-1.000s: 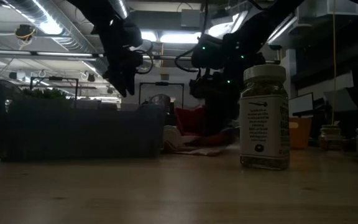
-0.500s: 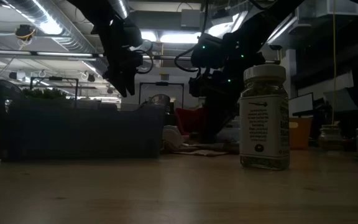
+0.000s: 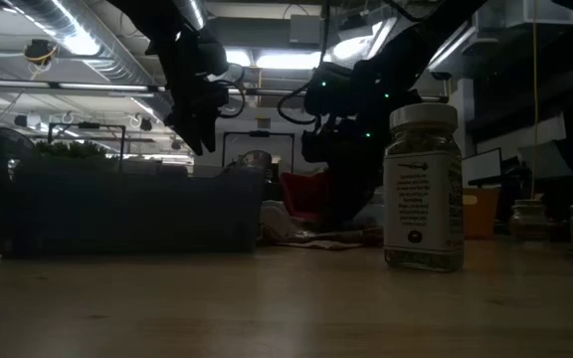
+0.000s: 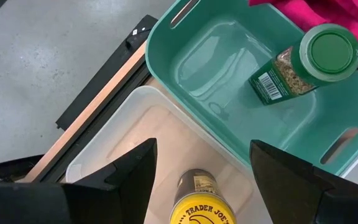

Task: Sort spices by type
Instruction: Put the orange seasoning pack into the right transparent bin

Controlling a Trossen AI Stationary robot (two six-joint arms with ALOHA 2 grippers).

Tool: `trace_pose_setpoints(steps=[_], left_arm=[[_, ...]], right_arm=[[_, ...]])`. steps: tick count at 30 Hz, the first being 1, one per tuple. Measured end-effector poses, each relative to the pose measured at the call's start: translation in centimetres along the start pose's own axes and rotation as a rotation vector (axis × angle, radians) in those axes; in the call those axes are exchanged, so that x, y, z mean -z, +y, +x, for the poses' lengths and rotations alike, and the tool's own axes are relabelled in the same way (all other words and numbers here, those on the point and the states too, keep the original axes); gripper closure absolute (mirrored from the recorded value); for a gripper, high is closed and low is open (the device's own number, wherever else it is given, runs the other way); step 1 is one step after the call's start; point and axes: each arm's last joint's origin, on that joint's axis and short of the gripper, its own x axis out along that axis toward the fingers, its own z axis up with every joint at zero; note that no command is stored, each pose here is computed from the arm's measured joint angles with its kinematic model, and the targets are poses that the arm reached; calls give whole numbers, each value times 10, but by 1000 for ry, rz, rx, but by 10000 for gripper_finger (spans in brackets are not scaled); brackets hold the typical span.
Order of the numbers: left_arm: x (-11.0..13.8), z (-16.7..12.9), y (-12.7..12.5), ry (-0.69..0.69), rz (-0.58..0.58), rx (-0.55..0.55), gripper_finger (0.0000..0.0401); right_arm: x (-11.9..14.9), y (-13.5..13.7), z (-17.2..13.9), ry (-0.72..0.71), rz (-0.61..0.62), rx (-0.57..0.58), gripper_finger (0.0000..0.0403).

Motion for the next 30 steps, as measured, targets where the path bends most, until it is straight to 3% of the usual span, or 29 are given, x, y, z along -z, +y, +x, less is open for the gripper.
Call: trace_pose_setpoints(steps=[5, 14, 21, 30], left_arm=[[0, 0, 0, -1, 0, 0, 160], [0, 0, 0, -1, -6, 0, 160], [0, 0, 0, -1, -5, 0, 160], [0, 0, 0, -1, -2, 0, 160]], right_arm=[[0, 1, 0, 0, -5, 35, 247], [-5, 2, -6, 5, -25, 45, 386], [-16, 4, -15, 5, -58, 45, 345], [-16, 5, -15, 1, -61, 33, 331]])
